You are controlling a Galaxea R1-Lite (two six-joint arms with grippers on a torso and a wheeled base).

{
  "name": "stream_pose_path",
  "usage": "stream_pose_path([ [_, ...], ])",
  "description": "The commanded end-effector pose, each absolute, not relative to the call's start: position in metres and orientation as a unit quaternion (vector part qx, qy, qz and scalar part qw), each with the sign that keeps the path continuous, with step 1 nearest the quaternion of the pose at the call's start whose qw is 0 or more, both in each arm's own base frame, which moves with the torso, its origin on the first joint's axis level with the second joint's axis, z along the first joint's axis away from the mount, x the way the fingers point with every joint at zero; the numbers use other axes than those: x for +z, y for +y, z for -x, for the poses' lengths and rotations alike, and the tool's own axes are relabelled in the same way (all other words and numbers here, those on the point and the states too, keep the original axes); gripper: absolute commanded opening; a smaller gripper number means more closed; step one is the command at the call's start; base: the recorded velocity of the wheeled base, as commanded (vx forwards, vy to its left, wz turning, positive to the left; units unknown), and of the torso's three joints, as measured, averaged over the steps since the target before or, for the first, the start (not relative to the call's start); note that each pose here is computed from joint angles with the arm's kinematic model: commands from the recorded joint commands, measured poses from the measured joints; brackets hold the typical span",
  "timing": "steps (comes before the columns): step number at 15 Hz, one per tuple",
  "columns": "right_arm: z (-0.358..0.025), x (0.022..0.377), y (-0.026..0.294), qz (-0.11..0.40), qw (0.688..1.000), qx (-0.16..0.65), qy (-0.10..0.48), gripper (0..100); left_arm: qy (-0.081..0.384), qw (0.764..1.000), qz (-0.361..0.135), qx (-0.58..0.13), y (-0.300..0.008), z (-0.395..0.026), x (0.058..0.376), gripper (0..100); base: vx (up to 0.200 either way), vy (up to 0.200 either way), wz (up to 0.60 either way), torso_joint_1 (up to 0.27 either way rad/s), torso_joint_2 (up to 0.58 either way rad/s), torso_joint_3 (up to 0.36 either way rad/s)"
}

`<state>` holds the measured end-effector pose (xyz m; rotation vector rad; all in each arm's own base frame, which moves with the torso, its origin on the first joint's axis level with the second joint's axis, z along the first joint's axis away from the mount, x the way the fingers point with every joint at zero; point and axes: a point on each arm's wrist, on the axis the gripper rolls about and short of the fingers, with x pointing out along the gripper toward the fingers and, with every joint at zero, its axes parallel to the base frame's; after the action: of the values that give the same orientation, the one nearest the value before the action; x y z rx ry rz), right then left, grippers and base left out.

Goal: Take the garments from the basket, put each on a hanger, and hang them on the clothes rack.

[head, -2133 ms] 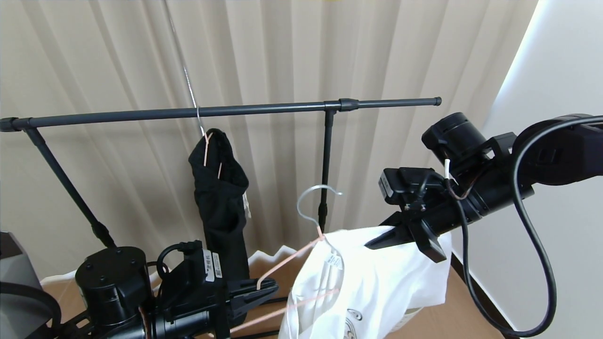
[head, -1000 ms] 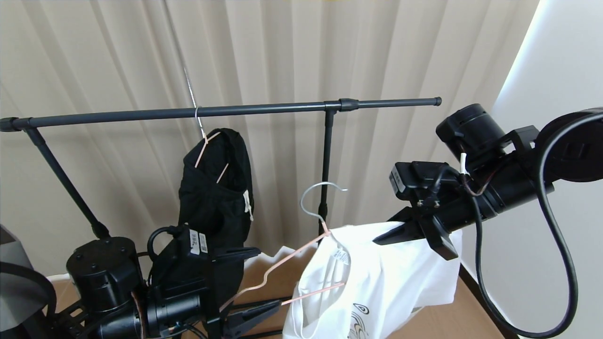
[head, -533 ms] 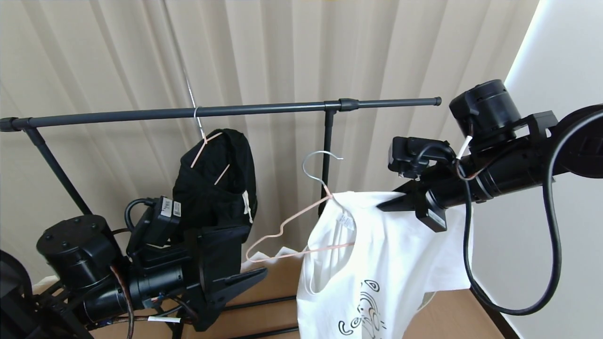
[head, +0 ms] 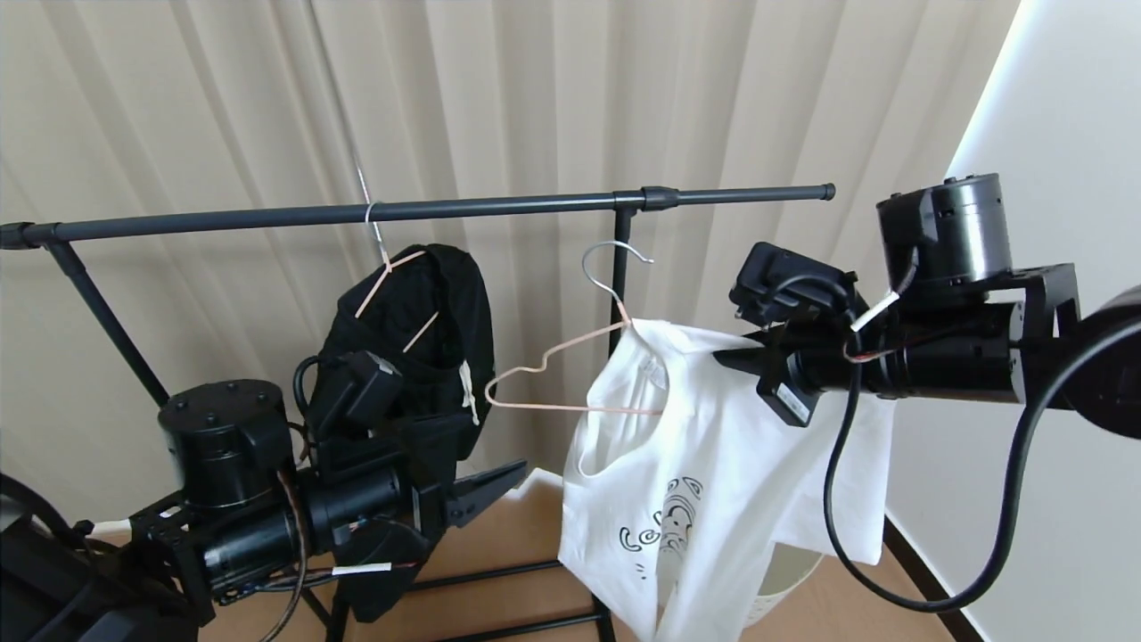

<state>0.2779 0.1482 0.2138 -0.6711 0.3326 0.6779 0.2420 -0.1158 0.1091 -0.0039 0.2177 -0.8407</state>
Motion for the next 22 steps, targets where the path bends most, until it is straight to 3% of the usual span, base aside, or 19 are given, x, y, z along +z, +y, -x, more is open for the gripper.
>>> stream_pose_path([
  [1, -0.263, 0.193, 0.149, 0.312, 0.887, 0.305, 0.150, 0, 0.111, 0.914, -0.010, -0.390, -0.135, -0.242, 0.114, 100, 0.000, 0.000, 0.00, 0.000, 0.00, 0.000],
  [9, -0.246, 0.181, 0.170, 0.255, 0.923, 0.266, 0.114, 0, 0.160, 0.934, -0.084, -0.308, -0.179, -0.241, 0.082, 100, 0.000, 0.000, 0.00, 0.000, 0.00, 0.000],
  [14, -0.244, 0.185, 0.172, 0.225, 0.932, 0.263, 0.107, 0, 0.168, 0.936, -0.092, -0.296, -0.188, -0.240, 0.075, 100, 0.000, 0.000, 0.00, 0.000, 0.00, 0.000],
  [22, -0.237, 0.188, 0.177, 0.213, 0.933, 0.271, 0.102, 0, 0.169, 0.960, -0.083, -0.207, -0.210, -0.256, 0.062, 100, 0.000, 0.000, 0.00, 0.000, 0.00, 0.000],
])
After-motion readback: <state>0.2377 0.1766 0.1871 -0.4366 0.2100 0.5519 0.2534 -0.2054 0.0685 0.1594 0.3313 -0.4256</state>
